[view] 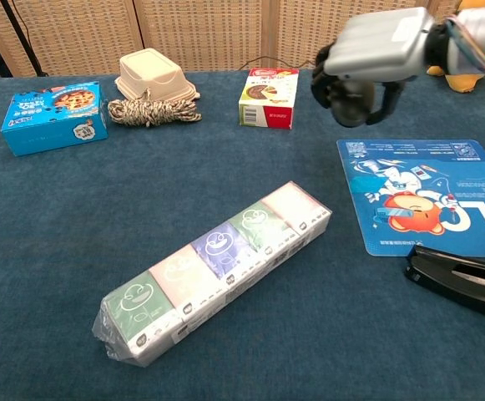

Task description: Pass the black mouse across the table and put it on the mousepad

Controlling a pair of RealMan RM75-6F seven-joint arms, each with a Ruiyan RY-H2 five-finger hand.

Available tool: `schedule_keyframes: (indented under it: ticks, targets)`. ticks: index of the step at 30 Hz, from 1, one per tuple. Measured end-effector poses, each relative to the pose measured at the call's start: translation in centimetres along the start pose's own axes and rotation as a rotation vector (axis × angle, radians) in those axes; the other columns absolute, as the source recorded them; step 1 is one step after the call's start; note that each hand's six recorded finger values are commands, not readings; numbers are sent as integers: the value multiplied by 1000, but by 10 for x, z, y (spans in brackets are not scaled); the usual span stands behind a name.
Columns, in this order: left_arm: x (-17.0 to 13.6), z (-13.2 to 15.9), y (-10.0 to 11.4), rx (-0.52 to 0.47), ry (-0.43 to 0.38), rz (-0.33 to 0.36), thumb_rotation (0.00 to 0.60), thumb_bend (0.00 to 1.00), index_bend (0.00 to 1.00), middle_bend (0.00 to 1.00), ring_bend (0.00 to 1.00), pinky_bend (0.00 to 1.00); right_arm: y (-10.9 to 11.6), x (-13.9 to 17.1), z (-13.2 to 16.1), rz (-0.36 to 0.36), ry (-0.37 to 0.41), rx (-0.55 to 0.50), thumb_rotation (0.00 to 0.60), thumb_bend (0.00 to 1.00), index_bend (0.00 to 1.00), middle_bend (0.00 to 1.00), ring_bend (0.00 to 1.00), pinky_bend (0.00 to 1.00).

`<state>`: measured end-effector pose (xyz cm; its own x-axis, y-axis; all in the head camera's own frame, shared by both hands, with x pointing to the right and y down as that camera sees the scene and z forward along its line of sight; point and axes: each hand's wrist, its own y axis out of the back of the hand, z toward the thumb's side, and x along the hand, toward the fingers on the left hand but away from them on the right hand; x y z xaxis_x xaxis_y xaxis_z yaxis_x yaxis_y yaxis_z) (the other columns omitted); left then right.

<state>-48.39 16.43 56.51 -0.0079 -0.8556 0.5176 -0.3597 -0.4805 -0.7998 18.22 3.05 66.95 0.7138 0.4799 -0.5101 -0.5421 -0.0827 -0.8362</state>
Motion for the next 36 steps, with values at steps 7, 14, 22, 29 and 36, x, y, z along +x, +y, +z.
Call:
schedule_keyframes:
  ticks: [7, 14, 22, 29, 36]
  targets:
    - [1, 2, -2, 7, 0, -2, 600, 48, 0, 0, 0, 0, -39, 50, 4, 58, 39, 11, 600, 445, 522, 384, 245, 373]
    - [-1, 5, -4, 14, -7, -5, 600, 48, 0, 0, 0, 0, -68, 67, 14, 103, 71, 13, 600, 445, 509, 376, 239, 371]
    - [-1, 2, -5, 13, 2, -7, 600, 48, 0, 0, 0, 0, -84, 70, 28, 131, 99, -14, 600, 445, 492, 364, 220, 367]
    - [-2, 1, -6, 12, 8, -11, 600, 48, 0, 0, 0, 0, -89, 65, 34, 128, 104, -19, 600, 445, 442, 332, 184, 347]
    - [-2, 1, -7, 15, 8, -14, 600, 48, 0, 0, 0, 0, -98, 68, 37, 142, 109, -20, 600, 445, 417, 319, 167, 346]
